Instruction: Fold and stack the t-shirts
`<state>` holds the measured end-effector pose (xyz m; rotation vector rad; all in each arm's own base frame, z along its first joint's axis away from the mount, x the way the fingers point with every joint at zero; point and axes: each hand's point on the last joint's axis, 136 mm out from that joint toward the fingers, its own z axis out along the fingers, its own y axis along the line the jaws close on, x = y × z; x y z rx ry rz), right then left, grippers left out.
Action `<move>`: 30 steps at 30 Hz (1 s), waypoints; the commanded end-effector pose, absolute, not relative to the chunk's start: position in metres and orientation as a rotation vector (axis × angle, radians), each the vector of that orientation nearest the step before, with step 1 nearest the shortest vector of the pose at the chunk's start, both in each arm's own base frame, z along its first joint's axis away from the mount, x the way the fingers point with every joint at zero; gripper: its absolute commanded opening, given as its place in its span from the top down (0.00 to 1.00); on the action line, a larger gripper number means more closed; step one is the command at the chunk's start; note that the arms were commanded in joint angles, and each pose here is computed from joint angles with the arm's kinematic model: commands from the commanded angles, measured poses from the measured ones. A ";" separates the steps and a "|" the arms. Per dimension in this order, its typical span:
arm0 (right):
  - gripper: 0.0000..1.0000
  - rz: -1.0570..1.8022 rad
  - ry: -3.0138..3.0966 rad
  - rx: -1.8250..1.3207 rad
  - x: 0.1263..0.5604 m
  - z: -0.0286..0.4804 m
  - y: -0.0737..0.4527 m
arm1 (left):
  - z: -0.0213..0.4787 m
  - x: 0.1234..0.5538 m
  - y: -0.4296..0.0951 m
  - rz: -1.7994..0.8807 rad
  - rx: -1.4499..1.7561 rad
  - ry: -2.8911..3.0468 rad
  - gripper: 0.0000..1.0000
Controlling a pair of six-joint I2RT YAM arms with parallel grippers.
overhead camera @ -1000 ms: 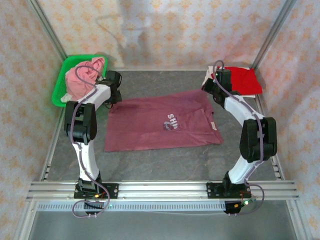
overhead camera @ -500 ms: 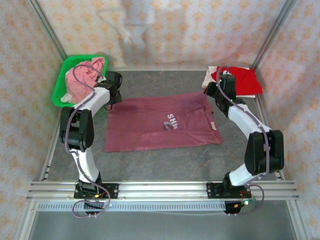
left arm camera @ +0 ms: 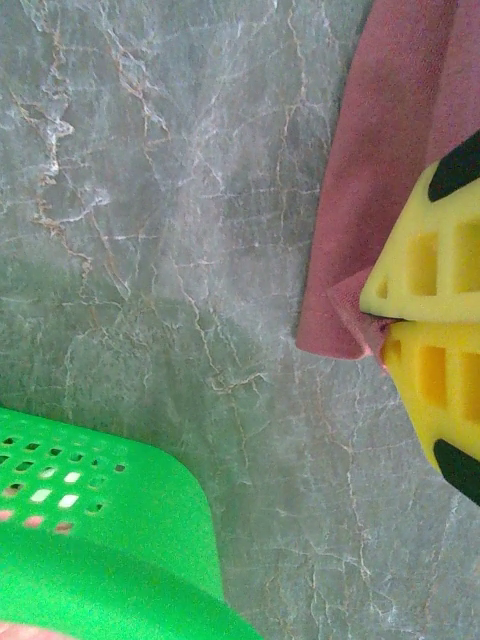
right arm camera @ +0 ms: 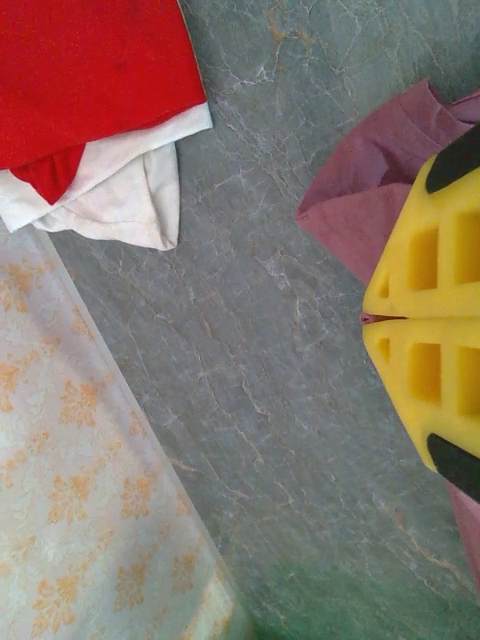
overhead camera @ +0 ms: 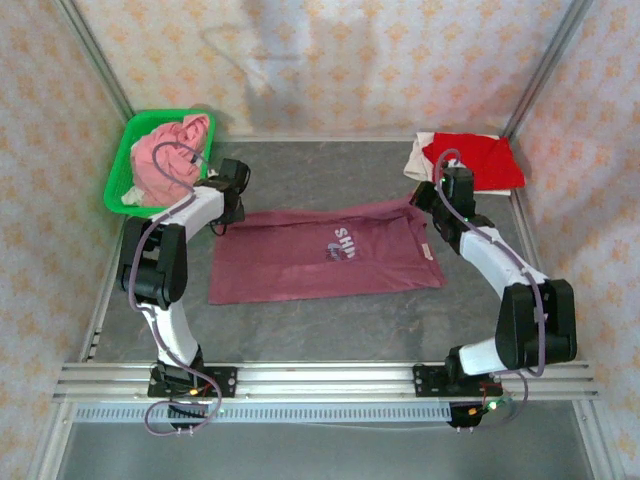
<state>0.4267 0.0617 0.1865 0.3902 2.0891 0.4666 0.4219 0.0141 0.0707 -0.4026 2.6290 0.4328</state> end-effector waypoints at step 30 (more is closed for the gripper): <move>0.73 0.582 2.084 0.343 0.357 0.199 0.070 | 0.101 0.384 0.010 0.419 -0.416 2.551 0.56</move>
